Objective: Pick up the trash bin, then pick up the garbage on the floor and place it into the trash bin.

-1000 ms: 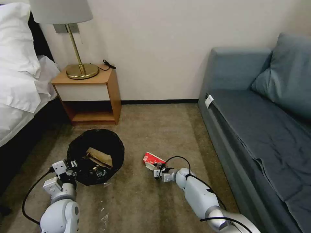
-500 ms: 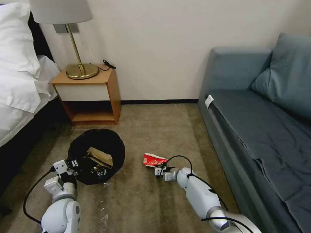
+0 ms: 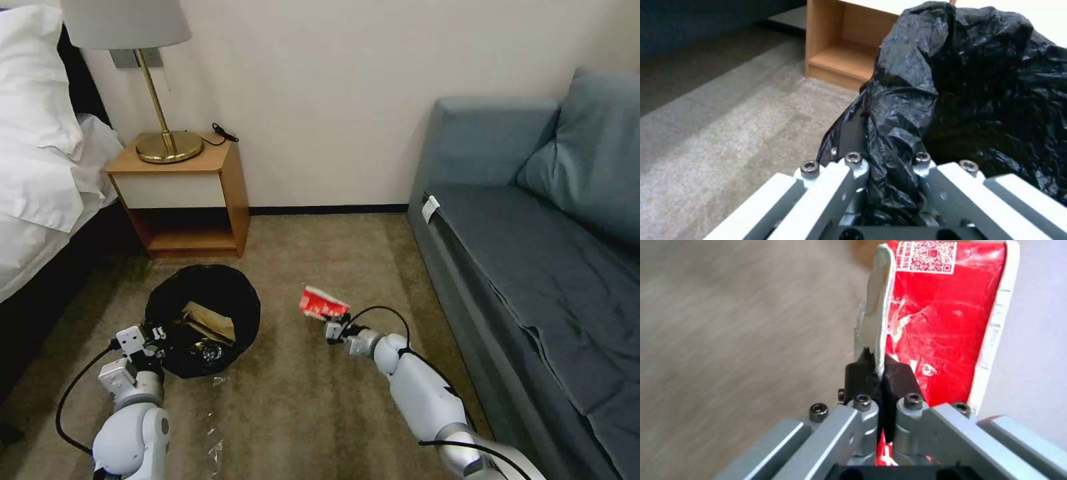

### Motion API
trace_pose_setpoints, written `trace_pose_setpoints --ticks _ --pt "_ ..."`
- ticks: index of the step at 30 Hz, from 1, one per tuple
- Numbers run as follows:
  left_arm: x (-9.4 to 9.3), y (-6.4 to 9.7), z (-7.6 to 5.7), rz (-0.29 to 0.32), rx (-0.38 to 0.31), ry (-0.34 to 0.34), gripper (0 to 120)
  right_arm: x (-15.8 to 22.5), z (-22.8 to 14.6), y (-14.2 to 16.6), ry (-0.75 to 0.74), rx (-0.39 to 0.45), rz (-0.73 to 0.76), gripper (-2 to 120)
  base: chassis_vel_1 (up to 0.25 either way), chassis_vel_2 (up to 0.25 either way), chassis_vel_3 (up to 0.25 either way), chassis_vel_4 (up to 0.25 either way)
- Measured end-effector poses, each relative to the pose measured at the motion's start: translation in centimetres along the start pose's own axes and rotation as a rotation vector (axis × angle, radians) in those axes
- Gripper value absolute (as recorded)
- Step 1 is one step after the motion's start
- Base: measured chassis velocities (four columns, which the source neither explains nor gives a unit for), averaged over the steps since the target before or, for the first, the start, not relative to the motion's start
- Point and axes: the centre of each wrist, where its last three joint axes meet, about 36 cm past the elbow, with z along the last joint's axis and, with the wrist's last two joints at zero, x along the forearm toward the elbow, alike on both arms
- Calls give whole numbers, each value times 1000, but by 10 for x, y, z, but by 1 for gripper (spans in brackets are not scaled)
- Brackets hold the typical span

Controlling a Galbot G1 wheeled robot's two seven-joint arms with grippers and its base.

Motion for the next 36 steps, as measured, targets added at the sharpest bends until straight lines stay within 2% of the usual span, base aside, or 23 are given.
trace_pose_setpoints --ticks 5,8,11,13,17,18,19,20,21,24,29,31,36 --pt "-1 -3 1 4 -1 1 4 -7 -23 -15 -73 -52 140 0 0 0 0 0" --pt "-1 -2 0 4 -4 0 4 -12 -58 -29 -161 -122 252 0 0 0 0 0" --pt "-1 -2 0 4 -4 0 4 -12 -69 -33 -185 -142 275 0 0 0 0 0" --pt "-1 -3 1 7 -3 2 4 -12 -98 -40 -257 -178 315 0 0 0 0 0" --pt "0 -5 1 10 -2 4 4 -10 -123 -41 -311 -207 332 0 0 0 0 0" --pt "0 -5 1 11 0 4 4 -8 -146 -36 -356 -243 335 0 0 0 0 0" --pt "0 -5 1 11 0 4 4 -8 -146 -36 -356 -243 335 0 0 0 0 0" --pt "0 -5 1 12 1 2 4 -5 -172 -28 -398 -297 328 0 0 0 0 0" --pt "0 -5 1 12 1 2 4 -5 -172 -28 -398 -297 328 0 0 0 0 0" --pt "-2 -5 -3 13 2 -5 4 4 -212 -15 -460 -382 291 0 0 0 0 0" --pt "-3 -5 -5 13 5 -9 4 11 -239 -3 -491 -454 246 0 0 0 0 0" --pt "-3 -6 -4 12 7 -6 4 13 -254 14 -497 -493 208 0 0 0 0 0" --pt "-4 -6 -2 10 9 -1 4 13 -265 35 -503 -496 161 0 0 0 0 0"
